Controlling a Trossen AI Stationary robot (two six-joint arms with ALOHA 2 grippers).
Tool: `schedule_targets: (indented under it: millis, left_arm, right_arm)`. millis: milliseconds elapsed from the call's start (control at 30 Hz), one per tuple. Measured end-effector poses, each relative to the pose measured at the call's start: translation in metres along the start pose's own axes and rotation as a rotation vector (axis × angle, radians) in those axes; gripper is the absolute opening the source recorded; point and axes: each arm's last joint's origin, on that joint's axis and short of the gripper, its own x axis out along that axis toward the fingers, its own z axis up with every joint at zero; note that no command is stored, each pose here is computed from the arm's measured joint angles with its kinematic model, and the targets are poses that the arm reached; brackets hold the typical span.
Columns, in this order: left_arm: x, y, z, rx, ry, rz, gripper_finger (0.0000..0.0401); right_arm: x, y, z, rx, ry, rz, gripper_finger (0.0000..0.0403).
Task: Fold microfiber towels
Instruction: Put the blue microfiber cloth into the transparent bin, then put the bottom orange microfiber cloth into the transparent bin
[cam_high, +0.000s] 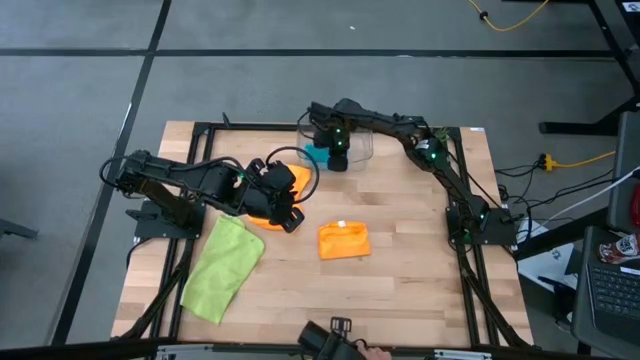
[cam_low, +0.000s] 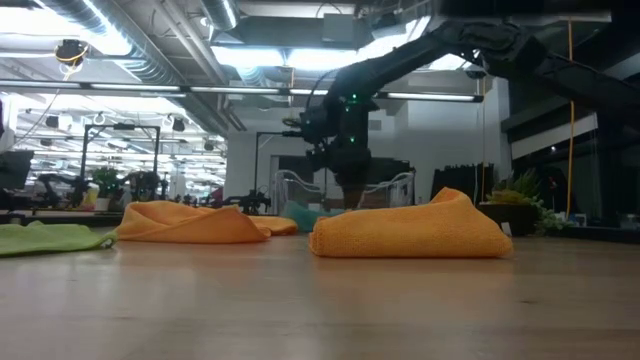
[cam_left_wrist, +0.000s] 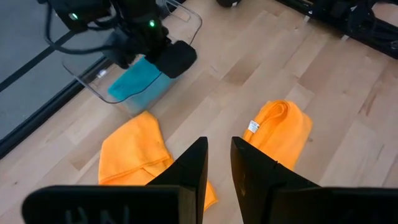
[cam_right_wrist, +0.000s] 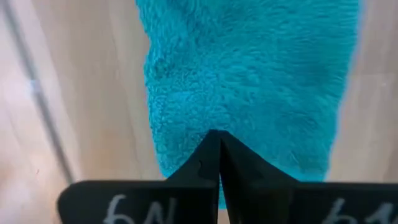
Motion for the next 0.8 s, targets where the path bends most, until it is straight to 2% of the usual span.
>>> schedule_targets:
  millis: [100, 233, 433, 567, 800]
  left_arm:
    - [0.0, 0.0, 0.0, 0.0, 0.0, 0.0, 0.0062]
    - [0.0, 0.0, 0.0, 0.0, 0.0, 0.0, 0.0062]
    - [0.0, 0.0, 0.0, 0.0, 0.0, 0.0, 0.0062]
    - [0.0, 0.0, 0.0, 0.0, 0.0, 0.001, 0.0062]
    - [0.0, 0.0, 0.0, 0.0, 0.0, 0.001, 0.0062]
  right_arm:
    - [0.013, -0.001, -0.001, 0.0, -0.001, -0.001, 0.0008]
    - [0.013, -0.001, -0.002, 0.002, 0.004, 0.001, 0.0004]
    - [-0.007, -0.012, -0.008, 0.031, 0.048, -0.03, 0.0009]
    - [-0.023, -0.017, -0.009, 0.044, 0.03, -0.041, 0.001]
    - [-0.056, -0.012, -0.014, 0.092, -0.003, -0.057, 0.0011]
